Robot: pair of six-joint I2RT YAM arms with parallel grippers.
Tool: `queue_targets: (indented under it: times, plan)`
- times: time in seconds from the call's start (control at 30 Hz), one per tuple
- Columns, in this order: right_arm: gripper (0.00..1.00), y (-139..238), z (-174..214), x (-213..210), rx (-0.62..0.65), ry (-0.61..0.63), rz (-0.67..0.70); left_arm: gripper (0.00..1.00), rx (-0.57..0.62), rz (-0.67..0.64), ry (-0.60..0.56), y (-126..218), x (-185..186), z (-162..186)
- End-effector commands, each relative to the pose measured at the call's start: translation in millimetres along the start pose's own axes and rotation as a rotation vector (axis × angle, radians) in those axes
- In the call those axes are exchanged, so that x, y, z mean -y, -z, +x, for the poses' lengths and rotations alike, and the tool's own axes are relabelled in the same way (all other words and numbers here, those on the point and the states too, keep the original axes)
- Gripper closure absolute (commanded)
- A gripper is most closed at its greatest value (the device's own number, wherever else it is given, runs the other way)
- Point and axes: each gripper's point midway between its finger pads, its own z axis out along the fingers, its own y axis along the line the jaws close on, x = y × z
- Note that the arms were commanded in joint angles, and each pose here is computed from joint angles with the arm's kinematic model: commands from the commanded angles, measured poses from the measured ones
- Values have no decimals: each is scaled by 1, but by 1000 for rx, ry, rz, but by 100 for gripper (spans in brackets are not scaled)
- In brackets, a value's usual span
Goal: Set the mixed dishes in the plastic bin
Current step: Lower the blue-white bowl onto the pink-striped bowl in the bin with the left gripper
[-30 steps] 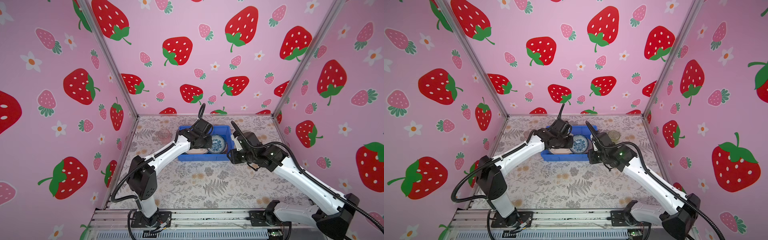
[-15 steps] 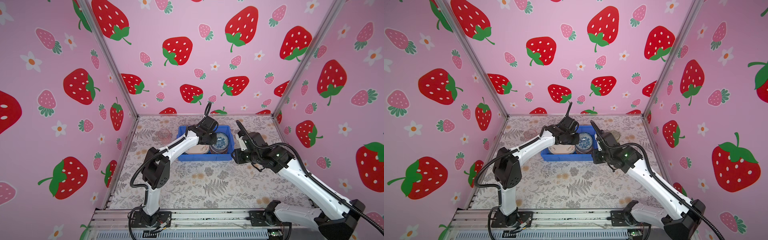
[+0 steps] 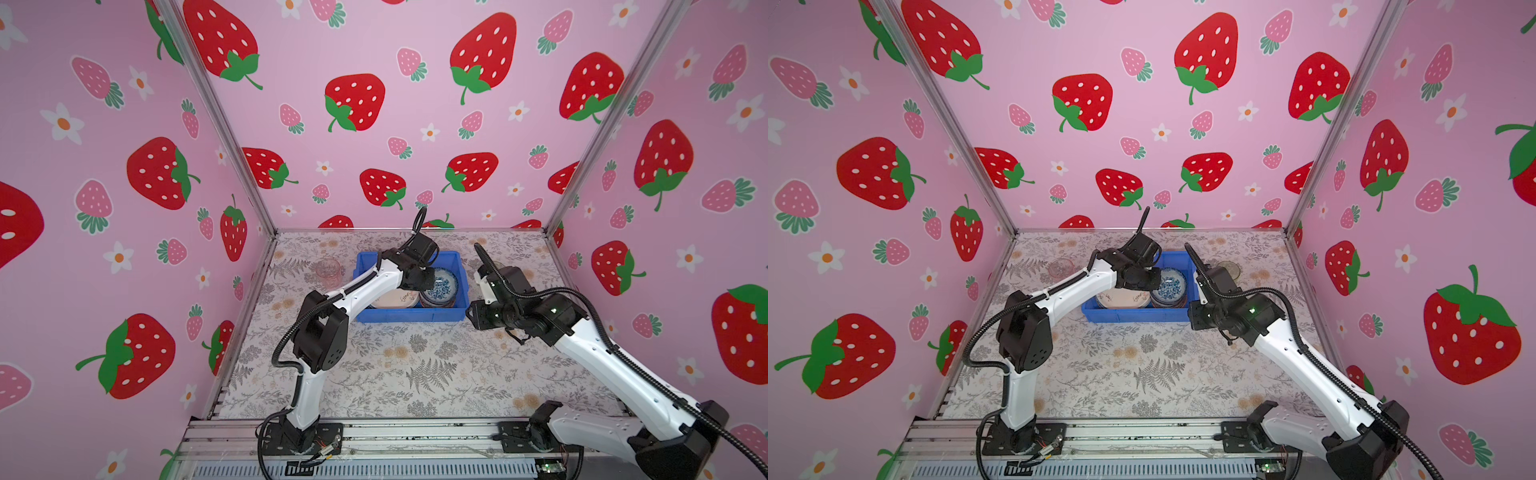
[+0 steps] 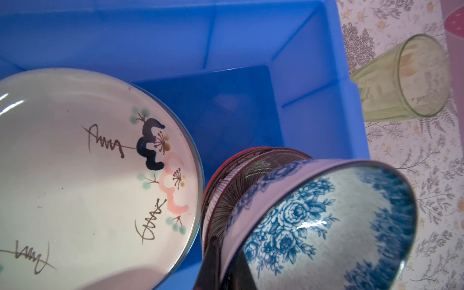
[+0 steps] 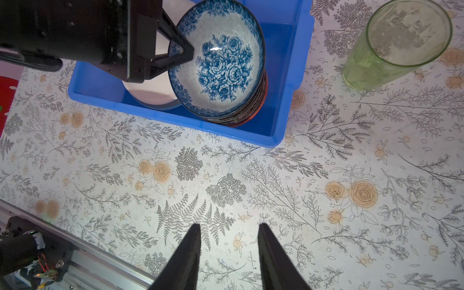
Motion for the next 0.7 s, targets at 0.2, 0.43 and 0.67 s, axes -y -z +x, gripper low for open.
queue_targets:
  times: [0.2, 0.43, 0.67]
  plan:
    - [58, -2, 4, 2, -8, 12, -7, 100, 38, 46, 4, 10, 12, -17]
    - [58, -5, 5, 2, -11, 10, -8, 100, 50, 45, -1, 21, 13, -22]
    - [58, -7, 6, 2, -16, 10, -11, 95, 47, 39, -8, 25, 13, -24]
